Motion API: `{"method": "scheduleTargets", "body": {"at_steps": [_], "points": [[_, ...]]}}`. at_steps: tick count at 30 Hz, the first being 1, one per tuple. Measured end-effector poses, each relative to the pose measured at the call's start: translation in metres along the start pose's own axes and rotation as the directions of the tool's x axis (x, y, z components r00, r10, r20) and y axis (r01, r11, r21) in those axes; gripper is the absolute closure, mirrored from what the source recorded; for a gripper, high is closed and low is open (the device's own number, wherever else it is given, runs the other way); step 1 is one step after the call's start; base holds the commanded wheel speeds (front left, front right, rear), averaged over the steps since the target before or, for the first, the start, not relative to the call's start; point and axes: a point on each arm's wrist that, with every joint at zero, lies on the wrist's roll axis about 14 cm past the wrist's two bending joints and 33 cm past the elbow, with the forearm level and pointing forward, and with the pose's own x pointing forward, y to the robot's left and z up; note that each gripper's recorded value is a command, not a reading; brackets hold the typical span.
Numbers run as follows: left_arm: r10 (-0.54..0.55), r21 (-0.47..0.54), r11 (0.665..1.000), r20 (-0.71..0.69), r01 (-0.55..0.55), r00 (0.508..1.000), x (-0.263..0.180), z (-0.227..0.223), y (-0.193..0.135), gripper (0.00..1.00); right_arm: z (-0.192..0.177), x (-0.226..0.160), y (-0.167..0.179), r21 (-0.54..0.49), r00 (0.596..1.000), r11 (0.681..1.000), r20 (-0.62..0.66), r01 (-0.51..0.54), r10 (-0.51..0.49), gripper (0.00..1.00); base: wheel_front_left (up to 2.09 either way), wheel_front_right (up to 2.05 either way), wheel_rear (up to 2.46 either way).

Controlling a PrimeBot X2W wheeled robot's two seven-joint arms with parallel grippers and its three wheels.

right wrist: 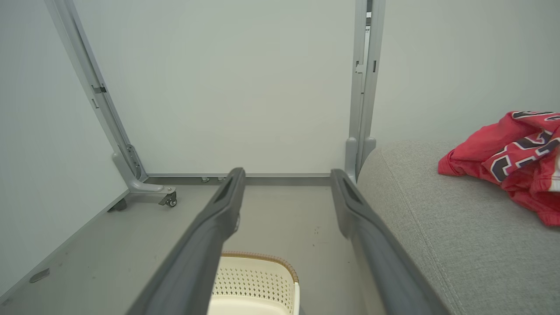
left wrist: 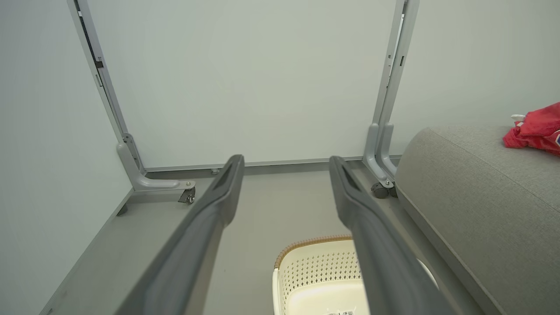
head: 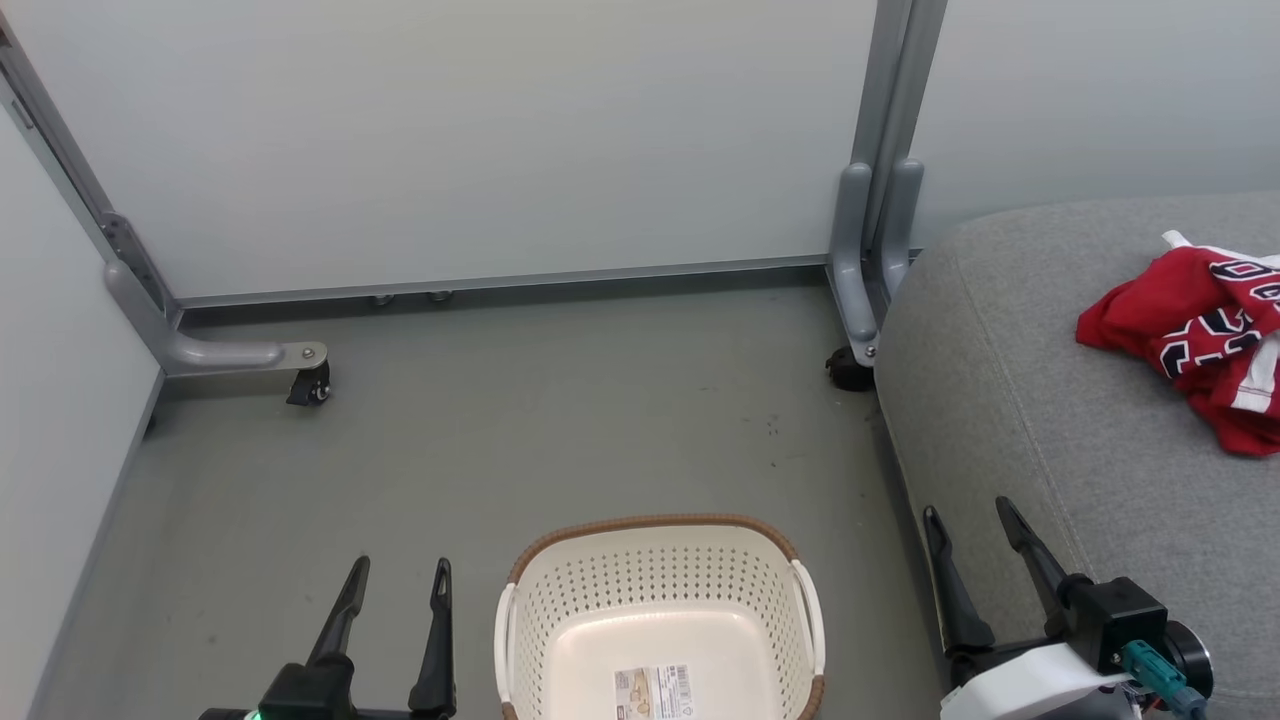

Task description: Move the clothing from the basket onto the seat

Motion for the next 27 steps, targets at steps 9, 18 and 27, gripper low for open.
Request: {"method": "scheduleTargets", "body": {"at_steps": [9, 18, 27], "points": [[-0.001, 0.008, 1.0, -0.042, 0.002, 0.999, -0.005, -0.013, -0.001, 1.0, -0.012, -0.006, 0.0, 0.009, 0.999, 1.0, -0.038, 0.007, -0.007, 1.0, 0.0, 0.0, 0.0], [0.051, -0.149, 0.987, -0.088, -0.064, 0.995, -0.006, -0.022, 0.01, 1.0, -0.022, -0.009, -0.01, 0.167, 0.995, 0.983, -0.078, 0.071, -0.059, 1.0, 0.0, 0.0, 0.0], [0.09, -0.302, 0.946, -0.105, -0.117, 0.99, 0.0, -0.023, 0.021, 1.0, -0.022, -0.005, -0.02, 0.315, 0.991, 0.941, -0.091, 0.124, -0.1, 1.0, 0.0, 0.0, 0.0]]}}
